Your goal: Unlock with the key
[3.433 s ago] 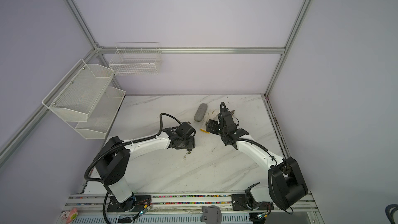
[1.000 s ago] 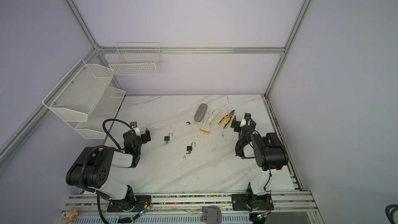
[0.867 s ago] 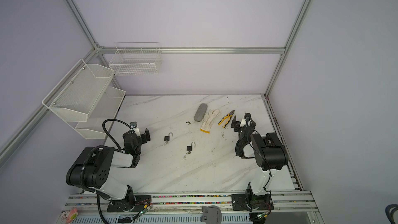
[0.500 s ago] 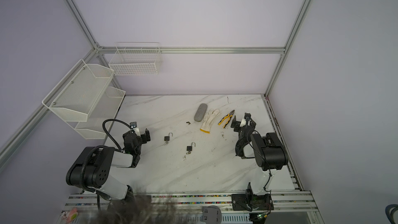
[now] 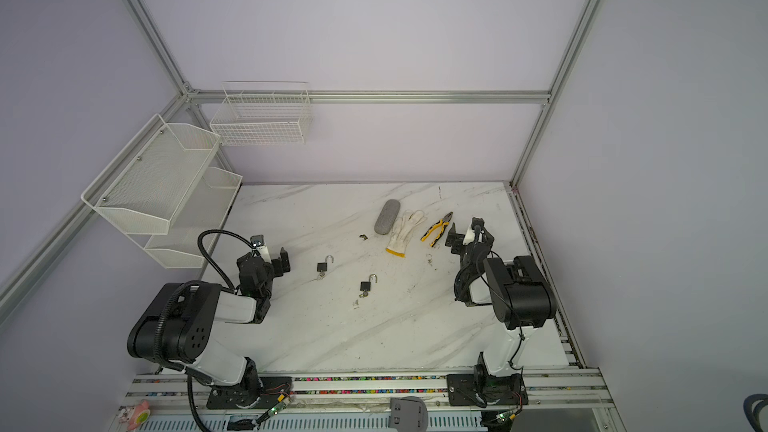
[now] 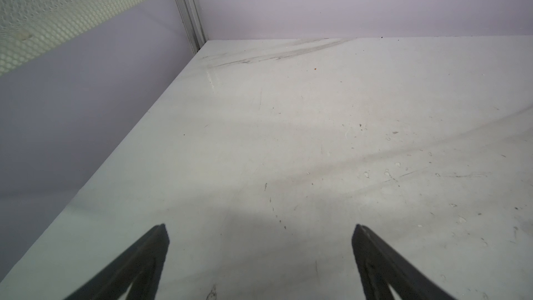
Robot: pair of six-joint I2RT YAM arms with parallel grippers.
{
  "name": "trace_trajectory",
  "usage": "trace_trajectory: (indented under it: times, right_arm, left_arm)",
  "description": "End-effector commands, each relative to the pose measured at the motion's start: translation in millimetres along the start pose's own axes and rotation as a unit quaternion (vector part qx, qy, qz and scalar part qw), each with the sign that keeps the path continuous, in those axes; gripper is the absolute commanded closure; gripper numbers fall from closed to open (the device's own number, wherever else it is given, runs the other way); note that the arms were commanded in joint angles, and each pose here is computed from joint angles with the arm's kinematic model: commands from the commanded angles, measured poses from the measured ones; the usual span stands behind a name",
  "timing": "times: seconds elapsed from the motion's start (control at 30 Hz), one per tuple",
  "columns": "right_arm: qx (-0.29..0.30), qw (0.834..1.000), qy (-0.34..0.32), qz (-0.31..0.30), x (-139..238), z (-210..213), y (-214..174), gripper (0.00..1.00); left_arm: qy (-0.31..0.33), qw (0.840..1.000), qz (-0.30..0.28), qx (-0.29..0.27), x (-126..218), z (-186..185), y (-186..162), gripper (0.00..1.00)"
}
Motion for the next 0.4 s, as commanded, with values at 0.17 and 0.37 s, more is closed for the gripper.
trace_trajectory:
  times: [0.17,0.37]
  right_arm:
    - [0.003,1.000,-0.003,-0.026,-0.2,-1.7,14.5,0.03]
    - [0.004,1.000,0.003,-0.029,0.5,0.3,14.8,0.03]
  left_arm:
    - [0.000,0.999,-0.045,0.015,-5.8,-4.5,30.1,0.00]
    - [-0.001,0.999,-0.045,0.014,-6.0,-5.0,30.3,0.00]
Point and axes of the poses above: each gripper's point midway between its finger pads, its own x axis back along the fingers, its own z axis along the line the jaws close on, y = z × x, the point moved 2 cm from there along x, back along the fingers, and after that the axes turned 10 degrees about x, right-handed, at the moved point
